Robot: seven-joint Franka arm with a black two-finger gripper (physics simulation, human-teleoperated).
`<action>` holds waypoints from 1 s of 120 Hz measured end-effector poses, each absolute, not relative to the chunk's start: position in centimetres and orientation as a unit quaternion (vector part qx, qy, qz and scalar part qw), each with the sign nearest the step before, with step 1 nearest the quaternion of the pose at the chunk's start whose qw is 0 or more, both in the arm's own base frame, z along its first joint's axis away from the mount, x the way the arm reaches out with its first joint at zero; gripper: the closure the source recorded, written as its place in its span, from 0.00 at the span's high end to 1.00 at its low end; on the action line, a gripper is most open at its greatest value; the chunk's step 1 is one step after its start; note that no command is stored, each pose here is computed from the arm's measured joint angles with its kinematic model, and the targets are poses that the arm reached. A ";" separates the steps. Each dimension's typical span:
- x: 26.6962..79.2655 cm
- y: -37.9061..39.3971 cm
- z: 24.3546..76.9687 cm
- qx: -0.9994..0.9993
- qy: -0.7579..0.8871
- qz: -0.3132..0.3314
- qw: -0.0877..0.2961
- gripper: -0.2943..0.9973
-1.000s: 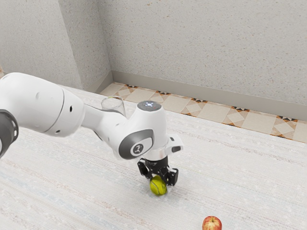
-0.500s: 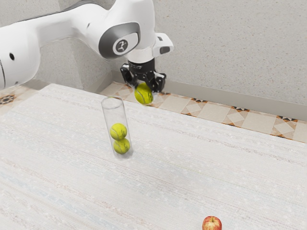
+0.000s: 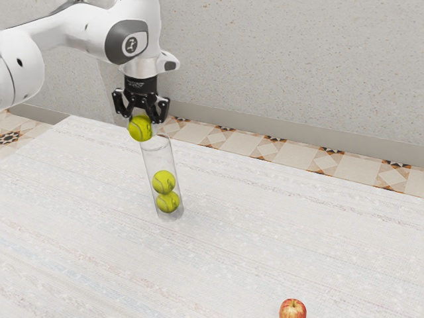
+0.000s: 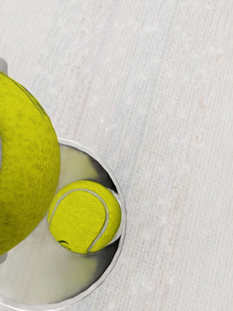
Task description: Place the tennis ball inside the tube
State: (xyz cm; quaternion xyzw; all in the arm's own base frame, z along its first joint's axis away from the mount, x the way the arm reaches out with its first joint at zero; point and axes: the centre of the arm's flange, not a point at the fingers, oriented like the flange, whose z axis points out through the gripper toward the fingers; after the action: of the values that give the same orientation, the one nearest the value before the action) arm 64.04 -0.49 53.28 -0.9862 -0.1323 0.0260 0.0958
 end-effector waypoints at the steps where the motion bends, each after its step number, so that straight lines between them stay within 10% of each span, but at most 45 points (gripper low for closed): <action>1: 64.1 -0.4 53.2 -0.986 -0.132 0.027 0.096 0.51; 53: 66.1 -0.9 51.5 -0.992 -0.096 0.020 0.082 0.51; 83: 65.9 -1.3 51.5 -0.993 -0.083 0.018 0.077 0.69; 120: 57.5 -1.9 59.3 -0.995 -0.059 -0.018 0.077 0.75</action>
State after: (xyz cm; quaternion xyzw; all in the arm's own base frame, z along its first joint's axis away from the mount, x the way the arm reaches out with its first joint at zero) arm 57.48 -1.86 59.29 -0.9951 -0.0592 -0.0184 0.0770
